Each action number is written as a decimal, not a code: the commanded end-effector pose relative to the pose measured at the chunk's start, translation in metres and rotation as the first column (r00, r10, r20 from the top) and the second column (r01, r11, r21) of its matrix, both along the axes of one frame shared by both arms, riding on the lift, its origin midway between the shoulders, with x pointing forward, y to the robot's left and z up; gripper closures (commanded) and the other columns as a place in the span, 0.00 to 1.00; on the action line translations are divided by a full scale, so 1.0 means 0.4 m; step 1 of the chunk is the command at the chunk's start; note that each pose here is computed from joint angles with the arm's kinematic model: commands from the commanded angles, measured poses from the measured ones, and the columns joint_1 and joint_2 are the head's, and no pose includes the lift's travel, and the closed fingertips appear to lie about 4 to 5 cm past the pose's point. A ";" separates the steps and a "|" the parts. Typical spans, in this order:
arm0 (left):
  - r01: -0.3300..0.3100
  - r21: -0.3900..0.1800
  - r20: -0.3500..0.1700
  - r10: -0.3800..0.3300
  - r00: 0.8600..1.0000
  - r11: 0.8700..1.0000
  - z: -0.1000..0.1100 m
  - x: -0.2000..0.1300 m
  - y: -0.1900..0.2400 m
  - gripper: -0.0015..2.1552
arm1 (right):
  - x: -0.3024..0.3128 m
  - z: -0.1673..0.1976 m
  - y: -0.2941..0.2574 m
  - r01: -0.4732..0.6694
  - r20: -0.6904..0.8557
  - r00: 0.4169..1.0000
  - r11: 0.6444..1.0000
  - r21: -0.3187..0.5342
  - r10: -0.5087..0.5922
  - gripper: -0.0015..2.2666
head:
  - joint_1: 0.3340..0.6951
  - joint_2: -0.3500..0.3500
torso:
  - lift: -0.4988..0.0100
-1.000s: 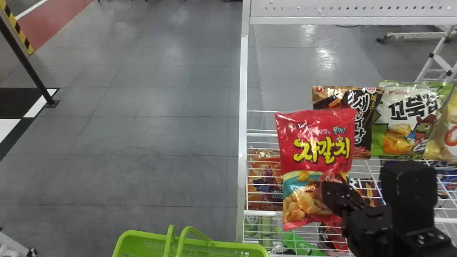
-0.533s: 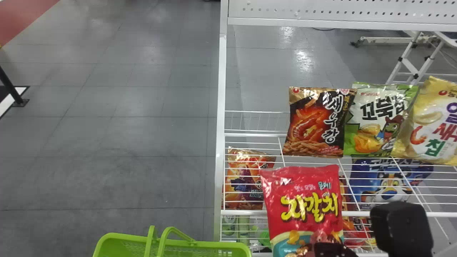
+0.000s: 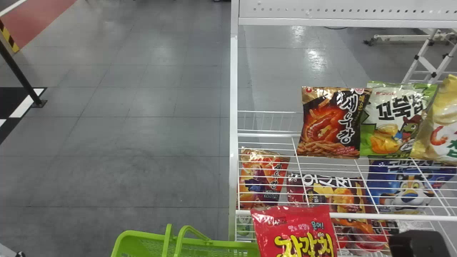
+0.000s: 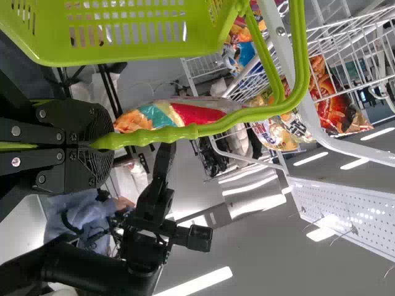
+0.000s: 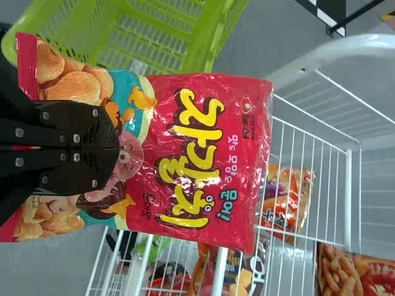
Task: Hold basket handle with left hand then pick Jagalchi snack with right hand and place into basket
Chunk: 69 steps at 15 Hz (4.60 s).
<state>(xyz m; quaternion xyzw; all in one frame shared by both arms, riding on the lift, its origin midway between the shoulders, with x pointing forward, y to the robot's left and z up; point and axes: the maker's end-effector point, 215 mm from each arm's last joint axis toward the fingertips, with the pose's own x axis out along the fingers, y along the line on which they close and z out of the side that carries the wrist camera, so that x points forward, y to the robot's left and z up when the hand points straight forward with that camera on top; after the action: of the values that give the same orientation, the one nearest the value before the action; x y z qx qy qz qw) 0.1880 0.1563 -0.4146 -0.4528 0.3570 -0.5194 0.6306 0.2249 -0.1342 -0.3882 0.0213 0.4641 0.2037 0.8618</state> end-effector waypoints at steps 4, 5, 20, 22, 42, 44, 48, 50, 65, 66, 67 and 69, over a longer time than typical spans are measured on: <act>0.006 -0.010 0.003 -0.006 1.000 1.000 0.005 -0.003 -0.003 0.99 | -0.015 0.060 0.124 -0.080 0.018 0.997 0.988 0.135 0.078 0.99 | 1.00 0.71 | 0.96; 0.004 -0.010 0.003 -0.004 1.000 1.000 0.005 -0.002 -0.002 0.99 | -0.024 0.063 0.144 -0.095 0.016 0.995 0.985 0.147 0.094 0.99 | 1.00 0.74 | 0.96; 0.017 -0.002 0.017 -0.017 1.000 1.000 0.020 -0.006 -0.005 0.99 | -0.099 -0.097 0.289 -0.213 -0.145 0.959 0.955 0.208 0.245 0.01 | 1.00 1.00 | 0.96; 0.015 0.001 0.017 -0.015 1.000 1.000 0.019 -0.008 -0.001 0.99 | -0.087 -0.103 0.271 -0.200 -0.143 0.963 0.962 0.188 0.228 0.03 | 1.00 1.00 | 0.96; 0.011 -0.001 0.009 -0.011 1.000 1.000 0.012 -0.006 0.002 0.99 | 0.287 -0.111 -0.191 0.159 0.418 0.861 0.933 0.323 -0.291 0.04 | 1.00 0.37 | 0.96; 0.011 -0.003 0.009 -0.011 1.000 1.000 0.012 -0.007 -0.001 0.99 | 0.287 -0.112 -0.205 0.154 0.470 0.829 0.931 0.332 -0.304 0.04 | 1.00 0.34 | 0.96; 0.013 -0.004 0.010 -0.013 1.000 1.000 0.013 -0.007 -0.003 0.99 | 0.271 -0.097 -0.186 0.143 0.557 0.780 0.947 0.287 -0.286 0.04 | 1.00 0.30 | 0.96; 0.014 -0.005 0.008 -0.014 1.000 1.000 0.012 -0.008 -0.004 0.99 | 0.260 -0.099 -0.170 0.168 0.581 0.760 0.952 0.256 -0.291 0.04 | 1.00 0.30 | 0.96; 0.015 -0.005 0.006 -0.015 1.000 1.000 0.009 -0.007 -0.005 0.99 | 0.193 -0.048 -0.176 0.201 0.698 0.648 0.952 0.230 -0.306 0.03 | 1.00 0.32 | 0.96; 0.015 -0.005 0.006 -0.015 1.000 1.000 0.009 -0.007 -0.005 0.99 | 0.193 -0.048 -0.176 0.201 0.698 0.648 0.952 0.230 -0.306 0.03 | 1.00 0.32 | 0.96; 0.015 -0.005 0.006 -0.015 1.000 1.000 0.009 -0.007 -0.005 0.99 | 0.192 -0.050 -0.178 0.202 0.698 0.649 0.953 0.228 -0.304 0.03 | 1.00 0.32 | 0.96; 0.017 -0.006 0.007 -0.017 1.000 1.000 0.011 -0.007 -0.007 0.99 | 0.189 -0.053 -0.178 0.201 0.696 0.651 0.953 0.226 -0.303 0.03 | 1.00 0.31 | 0.96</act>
<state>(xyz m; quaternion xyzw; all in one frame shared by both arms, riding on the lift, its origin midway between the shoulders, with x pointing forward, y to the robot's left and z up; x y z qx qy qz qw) 0.1860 0.1542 -0.4128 -0.4485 0.3593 -0.5234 0.6291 0.3014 -0.2054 -0.4084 0.0594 0.0640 0.1028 0.9909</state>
